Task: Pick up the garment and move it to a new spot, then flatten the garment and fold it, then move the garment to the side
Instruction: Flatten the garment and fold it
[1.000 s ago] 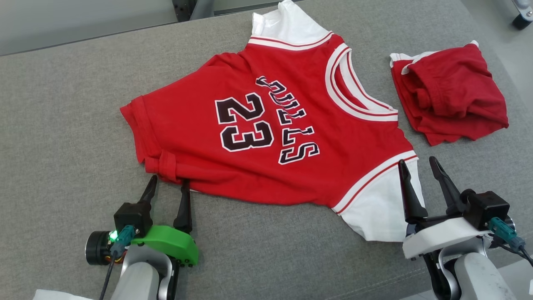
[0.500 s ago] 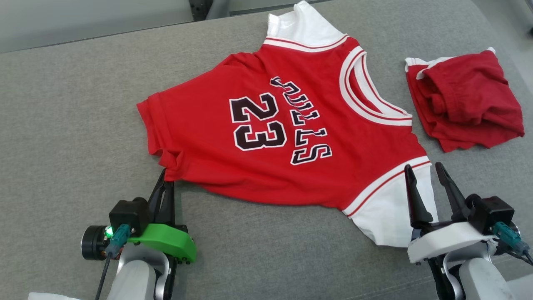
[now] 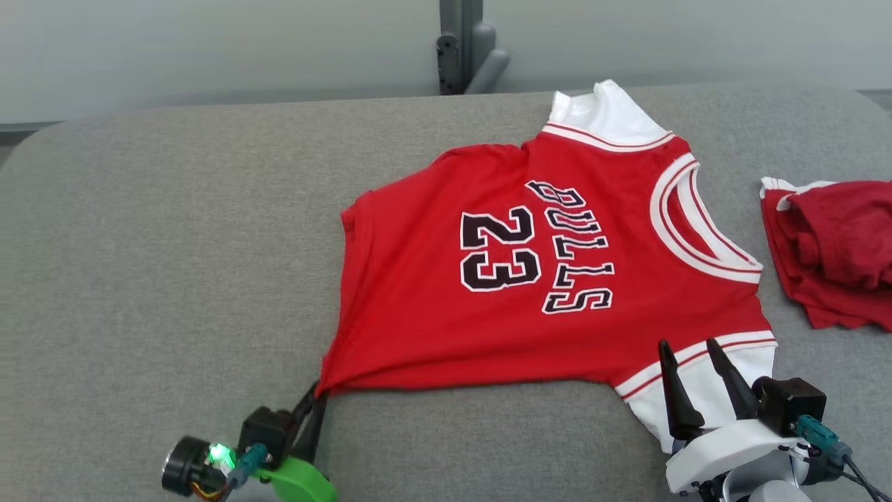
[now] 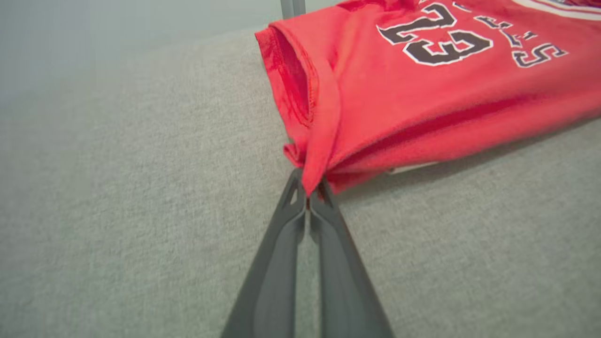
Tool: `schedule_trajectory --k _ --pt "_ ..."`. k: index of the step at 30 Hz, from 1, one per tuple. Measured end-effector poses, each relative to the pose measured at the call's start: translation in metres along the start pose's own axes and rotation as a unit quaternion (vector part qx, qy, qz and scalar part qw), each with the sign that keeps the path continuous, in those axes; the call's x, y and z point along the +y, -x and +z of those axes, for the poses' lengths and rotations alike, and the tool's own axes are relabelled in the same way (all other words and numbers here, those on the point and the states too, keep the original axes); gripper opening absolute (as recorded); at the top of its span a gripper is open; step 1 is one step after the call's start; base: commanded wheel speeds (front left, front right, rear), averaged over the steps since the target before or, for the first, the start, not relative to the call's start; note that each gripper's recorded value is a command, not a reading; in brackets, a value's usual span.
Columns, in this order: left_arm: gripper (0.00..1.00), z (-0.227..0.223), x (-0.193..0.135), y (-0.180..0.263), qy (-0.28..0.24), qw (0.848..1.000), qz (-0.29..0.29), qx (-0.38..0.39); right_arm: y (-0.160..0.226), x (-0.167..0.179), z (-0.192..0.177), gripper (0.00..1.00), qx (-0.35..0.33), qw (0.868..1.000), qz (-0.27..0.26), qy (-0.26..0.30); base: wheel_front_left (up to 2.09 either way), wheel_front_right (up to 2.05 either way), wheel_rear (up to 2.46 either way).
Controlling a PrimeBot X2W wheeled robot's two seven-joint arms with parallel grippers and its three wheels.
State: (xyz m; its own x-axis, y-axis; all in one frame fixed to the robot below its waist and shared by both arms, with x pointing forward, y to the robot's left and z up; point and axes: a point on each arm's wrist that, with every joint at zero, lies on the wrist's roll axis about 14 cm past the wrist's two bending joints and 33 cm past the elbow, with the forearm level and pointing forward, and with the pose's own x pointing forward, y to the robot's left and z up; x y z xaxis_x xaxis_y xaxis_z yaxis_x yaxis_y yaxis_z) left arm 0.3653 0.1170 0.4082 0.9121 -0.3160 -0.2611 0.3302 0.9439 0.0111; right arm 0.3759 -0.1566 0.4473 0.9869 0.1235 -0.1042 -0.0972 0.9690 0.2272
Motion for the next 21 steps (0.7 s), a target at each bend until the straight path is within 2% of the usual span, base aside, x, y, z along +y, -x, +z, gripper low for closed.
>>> schedule_trajectory --k 4,9,10,11,12,18,21 --pt "0.0 -0.034 0.0 0.024 0.018 0.998 0.006 0.055 0.0 0.017 0.002 1.0 -0.003 1.0 0.024 0.001 0.0 0.0 0.0" --pt "0.0 -0.045 0.0 0.039 0.067 0.995 0.013 0.07 0.002 0.026 0.009 1.0 -0.013 0.999 0.036 0.003 0.0 0.0 0.0" --pt "0.36 -0.045 0.004 0.041 0.075 0.995 0.019 0.069 0.003 0.026 0.011 1.0 -0.016 0.999 0.036 0.003 0.0 0.0 0.0" --pt "0.85 -0.046 0.009 0.044 0.086 0.994 0.027 0.068 0.004 0.026 0.012 1.0 -0.018 0.999 0.036 0.003 0.0 0.0 0.0" --pt "1.0 -0.045 0.012 0.045 0.092 0.993 0.031 0.066 0.005 0.025 0.014 1.0 -0.021 0.999 0.035 0.003 0.0 0.0 0.0" --pt "1.0 -0.038 0.043 0.052 0.108 0.99 0.08 0.044 0.013 0.012 0.029 1.0 -0.046 0.999 0.015 0.005 0.0 0.0 0.0" --pt "1.0 -0.016 0.058 0.051 0.102 0.988 0.112 0.004 0.018 0.005 0.041 1.0 -0.066 0.998 0.004 0.013 0.0 0.0 0.0"
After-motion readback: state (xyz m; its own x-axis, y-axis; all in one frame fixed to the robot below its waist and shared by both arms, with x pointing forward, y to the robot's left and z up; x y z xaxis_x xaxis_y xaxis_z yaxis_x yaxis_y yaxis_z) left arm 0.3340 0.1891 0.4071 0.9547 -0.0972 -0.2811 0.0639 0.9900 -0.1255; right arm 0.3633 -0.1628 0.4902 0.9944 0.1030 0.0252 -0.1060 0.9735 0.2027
